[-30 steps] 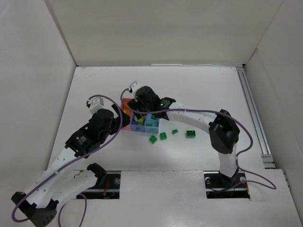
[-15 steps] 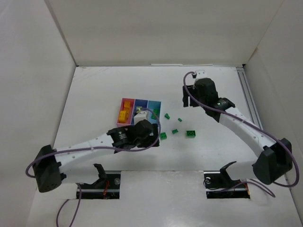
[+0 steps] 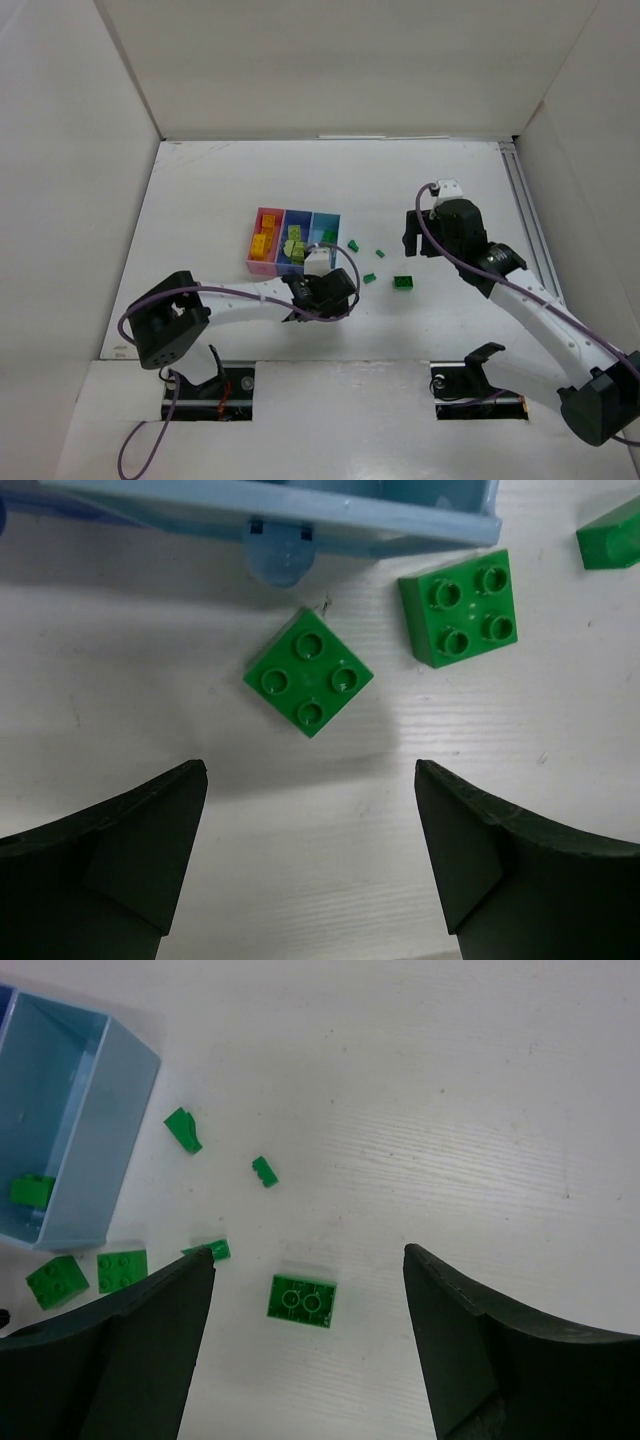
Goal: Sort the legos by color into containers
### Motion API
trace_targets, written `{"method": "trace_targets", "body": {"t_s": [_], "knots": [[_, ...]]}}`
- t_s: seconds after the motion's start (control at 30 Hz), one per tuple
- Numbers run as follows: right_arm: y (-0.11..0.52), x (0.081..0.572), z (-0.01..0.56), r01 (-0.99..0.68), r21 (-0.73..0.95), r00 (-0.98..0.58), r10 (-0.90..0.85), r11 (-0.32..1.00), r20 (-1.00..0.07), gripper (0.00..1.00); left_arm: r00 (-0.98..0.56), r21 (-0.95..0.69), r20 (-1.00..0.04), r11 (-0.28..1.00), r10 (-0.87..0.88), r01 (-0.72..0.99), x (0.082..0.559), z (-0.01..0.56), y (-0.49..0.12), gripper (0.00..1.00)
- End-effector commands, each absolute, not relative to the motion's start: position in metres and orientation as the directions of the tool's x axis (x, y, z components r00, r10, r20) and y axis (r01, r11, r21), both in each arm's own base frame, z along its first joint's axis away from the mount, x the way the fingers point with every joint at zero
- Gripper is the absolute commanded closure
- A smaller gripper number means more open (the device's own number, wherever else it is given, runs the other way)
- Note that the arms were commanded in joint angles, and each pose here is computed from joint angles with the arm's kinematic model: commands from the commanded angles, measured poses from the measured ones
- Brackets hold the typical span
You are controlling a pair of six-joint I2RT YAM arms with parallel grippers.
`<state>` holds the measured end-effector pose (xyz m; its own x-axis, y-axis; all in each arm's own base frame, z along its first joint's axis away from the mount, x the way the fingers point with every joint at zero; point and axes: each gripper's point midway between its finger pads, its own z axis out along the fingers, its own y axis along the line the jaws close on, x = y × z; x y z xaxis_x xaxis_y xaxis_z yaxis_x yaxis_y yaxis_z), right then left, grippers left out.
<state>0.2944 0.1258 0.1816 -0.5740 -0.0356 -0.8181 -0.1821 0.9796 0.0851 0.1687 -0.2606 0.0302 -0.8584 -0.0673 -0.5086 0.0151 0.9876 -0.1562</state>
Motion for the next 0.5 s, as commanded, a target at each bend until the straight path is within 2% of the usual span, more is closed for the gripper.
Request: {"method": "trace_targets", "body": {"t_s": [0.0, 0.13, 0.23, 0.33, 0.47], "knots": [[0.122, 0.29, 0.193, -0.181, 0.103, -0.537, -0.011, 0.978, -0.843, 0.19, -0.808, -0.177, -0.576, 0.984, -0.125, -0.026, 0.183, 0.031, -0.269, 0.18], [0.122, 0.289, 0.194, -0.193, 0.107, -0.531, -0.012, 0.975, -0.847, 0.19, -0.769, -0.102, -0.629, 0.993, -0.113, -0.063, 0.195, 0.02, -0.263, 0.18], [0.125, 0.29, 0.196, -0.21, 0.107, -0.522, -0.018, 0.972, -0.853, 0.19, -0.752, -0.003, -0.648, 0.987, -0.122, -0.158, 0.201, 0.011, -0.249, 0.22], [0.127, 0.291, 0.198, -0.218, 0.114, -0.517, -0.015, 0.969, -0.856, 0.19, -0.757, 0.037, -0.646, 0.986, -0.1, -0.162, 0.203, 0.004, -0.256, 0.24], [0.124, 0.292, 0.198, -0.21, 0.116, -0.511, -0.008, 0.971, -0.86, 0.19, -0.766, 0.051, -0.637, 0.987, -0.085, -0.152, 0.203, 0.0, -0.26, 0.39]]}}
